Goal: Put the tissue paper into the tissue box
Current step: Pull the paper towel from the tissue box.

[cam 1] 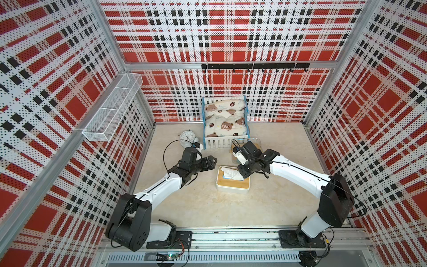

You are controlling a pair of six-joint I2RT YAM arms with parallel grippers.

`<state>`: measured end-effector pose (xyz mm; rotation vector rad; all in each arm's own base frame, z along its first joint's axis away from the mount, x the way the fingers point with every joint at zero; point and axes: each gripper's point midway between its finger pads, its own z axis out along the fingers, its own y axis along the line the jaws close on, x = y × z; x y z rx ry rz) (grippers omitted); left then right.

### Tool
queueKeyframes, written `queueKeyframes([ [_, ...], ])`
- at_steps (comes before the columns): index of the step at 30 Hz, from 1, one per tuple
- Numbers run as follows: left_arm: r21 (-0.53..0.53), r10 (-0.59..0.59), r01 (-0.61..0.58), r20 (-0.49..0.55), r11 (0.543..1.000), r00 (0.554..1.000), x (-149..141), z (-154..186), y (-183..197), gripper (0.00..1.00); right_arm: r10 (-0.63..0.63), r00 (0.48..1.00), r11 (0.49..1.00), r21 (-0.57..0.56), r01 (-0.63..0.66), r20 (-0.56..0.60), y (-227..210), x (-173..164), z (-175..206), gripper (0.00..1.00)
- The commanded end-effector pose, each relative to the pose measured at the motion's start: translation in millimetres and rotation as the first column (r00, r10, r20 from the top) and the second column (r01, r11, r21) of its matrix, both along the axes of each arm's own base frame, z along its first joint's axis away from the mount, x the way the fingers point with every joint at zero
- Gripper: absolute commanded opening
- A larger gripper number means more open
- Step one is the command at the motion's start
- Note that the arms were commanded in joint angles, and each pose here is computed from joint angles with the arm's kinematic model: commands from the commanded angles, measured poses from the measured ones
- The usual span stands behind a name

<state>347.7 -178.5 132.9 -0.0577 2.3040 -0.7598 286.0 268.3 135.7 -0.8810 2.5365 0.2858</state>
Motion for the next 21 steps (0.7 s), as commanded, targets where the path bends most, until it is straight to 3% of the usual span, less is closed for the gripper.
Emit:
queueKeyframes([
  [1,0.003,-0.008,0.008,0.04,1.0,0.999,3,10,-3,0.89,0.078,0.997,0.988,0.137,-0.076,-0.009,22,-19,11,0.34],
  [9,-0.004,-0.015,0.016,0.044,1.0,0.999,4,12,-5,0.89,0.079,0.995,0.986,0.155,-0.069,-0.06,44,-29,-19,0.39],
  [16,-0.004,-0.012,0.012,0.055,1.0,0.998,3,17,-3,0.89,-0.06,0.998,0.992,0.107,0.063,-0.031,45,-3,-27,0.48],
  [21,0.002,-0.008,0.008,0.057,1.0,0.998,1,16,-2,0.89,-0.246,0.967,0.969,0.019,0.246,0.062,19,20,-22,0.43],
])
